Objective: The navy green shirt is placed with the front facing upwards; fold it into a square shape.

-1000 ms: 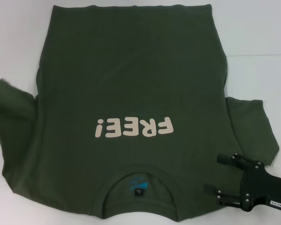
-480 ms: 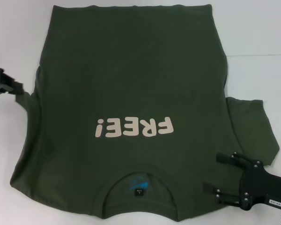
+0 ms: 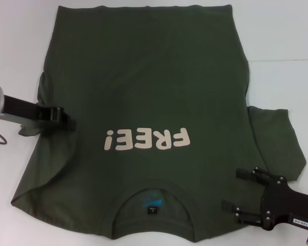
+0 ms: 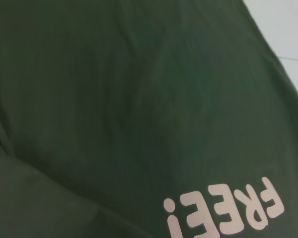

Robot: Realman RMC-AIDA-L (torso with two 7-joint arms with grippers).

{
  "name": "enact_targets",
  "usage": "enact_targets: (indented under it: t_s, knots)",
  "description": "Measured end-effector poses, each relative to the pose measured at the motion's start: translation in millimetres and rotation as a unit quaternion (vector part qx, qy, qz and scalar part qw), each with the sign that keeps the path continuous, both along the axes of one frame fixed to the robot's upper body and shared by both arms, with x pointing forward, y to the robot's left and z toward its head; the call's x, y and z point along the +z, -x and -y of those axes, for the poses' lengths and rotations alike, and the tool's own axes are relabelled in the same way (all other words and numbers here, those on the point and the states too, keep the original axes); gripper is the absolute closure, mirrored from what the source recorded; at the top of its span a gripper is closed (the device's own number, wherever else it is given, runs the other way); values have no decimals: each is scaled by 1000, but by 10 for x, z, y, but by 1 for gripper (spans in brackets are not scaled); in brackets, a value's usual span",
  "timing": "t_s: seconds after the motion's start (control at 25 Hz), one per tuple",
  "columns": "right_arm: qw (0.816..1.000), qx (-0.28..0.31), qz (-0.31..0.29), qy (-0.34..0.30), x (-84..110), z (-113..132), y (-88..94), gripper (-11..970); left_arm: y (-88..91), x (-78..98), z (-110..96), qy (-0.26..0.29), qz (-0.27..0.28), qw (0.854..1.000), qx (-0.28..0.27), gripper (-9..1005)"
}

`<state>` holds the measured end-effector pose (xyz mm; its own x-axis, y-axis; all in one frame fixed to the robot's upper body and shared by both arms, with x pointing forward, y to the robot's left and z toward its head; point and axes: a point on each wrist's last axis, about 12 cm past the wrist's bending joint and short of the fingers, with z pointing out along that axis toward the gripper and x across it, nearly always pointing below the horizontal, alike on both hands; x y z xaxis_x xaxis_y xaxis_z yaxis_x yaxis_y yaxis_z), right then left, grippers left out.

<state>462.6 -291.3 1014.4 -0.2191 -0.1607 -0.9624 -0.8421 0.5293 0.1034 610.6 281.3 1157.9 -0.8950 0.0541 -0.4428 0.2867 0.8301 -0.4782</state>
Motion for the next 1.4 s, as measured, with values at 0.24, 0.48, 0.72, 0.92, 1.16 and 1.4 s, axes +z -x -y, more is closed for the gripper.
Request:
enact_targets:
  t_s: [0.24, 0.48, 0.72, 0.92, 1.16, 1.4]
  knots:
    - [1000, 1, 0, 1, -2, 0, 2, 35, 12, -155, 85, -4, -14, 1000, -6, 941]
    - [1000, 0, -1, 1, -3, 2, 4, 34, 60, -280, 166, 6, -24, 1000, -2, 936]
    - [1000, 0, -1, 1, -4, 4, 8, 34, 106, -400, 241, 49, -53, 997, -5, 799]
    - [1000, 0, -1, -2, -5, 8, 22, 35, 113, -406, 89, 60, -55, 996, 23, 616]
    - [1000, -2, -3, -2, -12, 16, 42, 35, 112, -335, -464, 102, -48, 987, 117, 368]
    - [1000, 1, -4, -2, -16, 13, 48, 35, 177, -442, -813, 129, -47, 969, 207, 143]
